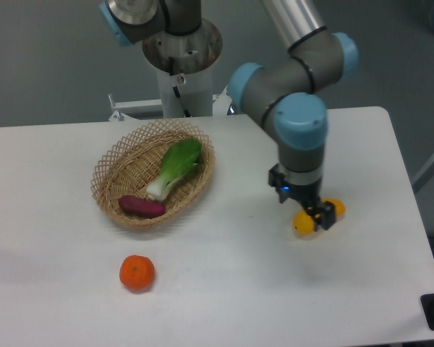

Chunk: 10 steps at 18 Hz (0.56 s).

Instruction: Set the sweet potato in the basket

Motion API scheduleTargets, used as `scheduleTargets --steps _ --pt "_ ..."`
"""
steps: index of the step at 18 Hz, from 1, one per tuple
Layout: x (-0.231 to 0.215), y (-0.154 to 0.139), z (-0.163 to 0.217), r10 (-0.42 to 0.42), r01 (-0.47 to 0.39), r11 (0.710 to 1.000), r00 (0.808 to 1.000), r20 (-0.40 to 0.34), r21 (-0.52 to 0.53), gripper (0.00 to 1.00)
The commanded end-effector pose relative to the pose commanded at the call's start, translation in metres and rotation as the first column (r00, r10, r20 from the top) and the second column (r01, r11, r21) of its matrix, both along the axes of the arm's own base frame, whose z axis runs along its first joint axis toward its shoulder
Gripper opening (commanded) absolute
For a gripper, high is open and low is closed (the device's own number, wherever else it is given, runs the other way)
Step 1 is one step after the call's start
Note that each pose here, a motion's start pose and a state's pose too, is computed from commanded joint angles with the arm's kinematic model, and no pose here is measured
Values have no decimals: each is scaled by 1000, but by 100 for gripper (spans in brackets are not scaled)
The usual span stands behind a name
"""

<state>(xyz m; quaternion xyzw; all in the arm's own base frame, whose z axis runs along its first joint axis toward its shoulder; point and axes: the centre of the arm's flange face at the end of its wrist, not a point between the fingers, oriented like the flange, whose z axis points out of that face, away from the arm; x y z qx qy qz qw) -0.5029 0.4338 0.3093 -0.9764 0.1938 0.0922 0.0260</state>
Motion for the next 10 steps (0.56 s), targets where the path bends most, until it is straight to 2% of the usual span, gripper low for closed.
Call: scheduleTargets --steps 4,10 --pt "-21 -18 -5 -27 27 999 999 19 -21 100" --pt "-21 -21 -8 -37 38 999 999 32 -30 100"
